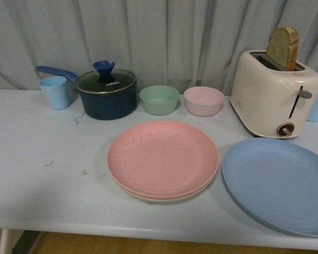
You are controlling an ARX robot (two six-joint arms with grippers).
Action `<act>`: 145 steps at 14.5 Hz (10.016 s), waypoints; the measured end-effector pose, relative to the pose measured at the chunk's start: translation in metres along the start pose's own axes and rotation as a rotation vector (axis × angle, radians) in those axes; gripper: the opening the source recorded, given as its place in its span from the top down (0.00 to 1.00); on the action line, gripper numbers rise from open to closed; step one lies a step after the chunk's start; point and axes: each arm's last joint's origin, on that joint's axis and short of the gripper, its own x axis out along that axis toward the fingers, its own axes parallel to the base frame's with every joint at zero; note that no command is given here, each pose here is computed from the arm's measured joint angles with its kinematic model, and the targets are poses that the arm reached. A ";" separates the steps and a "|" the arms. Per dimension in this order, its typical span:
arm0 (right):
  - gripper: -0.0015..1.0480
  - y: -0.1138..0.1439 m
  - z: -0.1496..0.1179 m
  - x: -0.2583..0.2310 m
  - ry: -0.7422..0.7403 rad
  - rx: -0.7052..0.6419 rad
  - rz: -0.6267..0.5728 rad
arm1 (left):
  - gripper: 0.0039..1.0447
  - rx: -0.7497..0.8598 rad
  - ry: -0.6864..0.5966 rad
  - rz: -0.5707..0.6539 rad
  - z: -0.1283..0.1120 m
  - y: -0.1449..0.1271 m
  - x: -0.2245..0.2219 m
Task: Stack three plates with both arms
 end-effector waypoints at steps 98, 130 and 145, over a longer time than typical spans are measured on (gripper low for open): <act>0.06 0.106 0.026 0.286 0.584 0.478 0.153 | 0.06 0.000 -0.006 -0.001 0.002 0.000 -0.059; 0.98 0.000 0.003 0.011 -0.009 0.004 0.000 | 0.06 0.000 -0.006 -0.001 0.002 0.000 -0.059; 0.25 0.000 0.000 0.000 0.000 0.003 0.000 | 0.06 0.000 -0.006 -0.001 0.002 0.000 -0.059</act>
